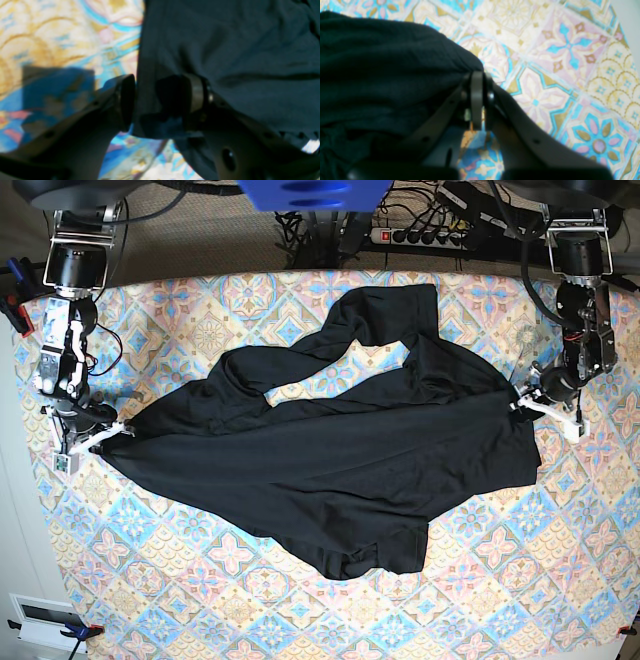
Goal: Layout the t-shirt on the table in an organized manner, then fold the t-shirt properly
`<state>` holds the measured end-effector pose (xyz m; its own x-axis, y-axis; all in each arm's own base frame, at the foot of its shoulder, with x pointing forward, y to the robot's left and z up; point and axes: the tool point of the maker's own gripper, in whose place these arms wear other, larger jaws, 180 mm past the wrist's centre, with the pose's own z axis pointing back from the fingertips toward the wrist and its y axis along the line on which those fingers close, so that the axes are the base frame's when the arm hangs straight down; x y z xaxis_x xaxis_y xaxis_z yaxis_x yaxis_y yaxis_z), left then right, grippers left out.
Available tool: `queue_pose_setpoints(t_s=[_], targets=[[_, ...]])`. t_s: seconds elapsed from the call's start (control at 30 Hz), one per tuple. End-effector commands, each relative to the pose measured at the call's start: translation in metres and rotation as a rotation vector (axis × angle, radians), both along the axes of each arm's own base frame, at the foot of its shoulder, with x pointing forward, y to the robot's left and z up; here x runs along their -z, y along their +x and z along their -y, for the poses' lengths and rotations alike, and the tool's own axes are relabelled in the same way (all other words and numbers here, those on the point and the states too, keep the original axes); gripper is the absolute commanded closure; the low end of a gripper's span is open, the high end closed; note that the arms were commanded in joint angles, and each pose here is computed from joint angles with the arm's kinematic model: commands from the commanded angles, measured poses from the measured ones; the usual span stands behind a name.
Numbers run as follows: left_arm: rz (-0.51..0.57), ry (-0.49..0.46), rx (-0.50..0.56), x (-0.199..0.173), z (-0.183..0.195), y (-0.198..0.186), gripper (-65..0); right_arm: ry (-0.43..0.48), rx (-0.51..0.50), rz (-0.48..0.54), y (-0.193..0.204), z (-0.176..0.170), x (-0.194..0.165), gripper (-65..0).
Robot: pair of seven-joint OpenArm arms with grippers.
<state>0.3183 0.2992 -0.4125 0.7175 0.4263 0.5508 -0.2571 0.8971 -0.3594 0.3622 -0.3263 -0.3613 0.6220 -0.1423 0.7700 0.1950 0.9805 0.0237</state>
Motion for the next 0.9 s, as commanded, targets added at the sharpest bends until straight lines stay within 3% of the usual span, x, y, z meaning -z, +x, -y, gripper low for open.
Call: queue_pose_setpoints(t_s=[0.0, 0.23, 0.63, 0.87], targets=[[0.024, 0.010, 0.019, -0.010, 0.000, 0.008, -24.4, -0.032, 0.000, 0.070, 0.014, 0.009, -0.026, 0.0], [-0.022, 0.004, 0.031, 0.005, 0.003, -0.012, 0.0, -0.031, 0.003, 0.065, 0.013, 0.010, -0.024, 0.0], [0.059, 0.043, 0.141, -0.032, 0.033, -0.055, 0.0, -0.030, 0.005, 0.062, 0.013, 0.010, -0.023, 0.0], [-0.080, 0.028, 0.182, 0.008, 0.045, -0.092, 0.0, -0.030, 0.005, 0.062, 0.013, 0.010, -0.023, 0.0]])
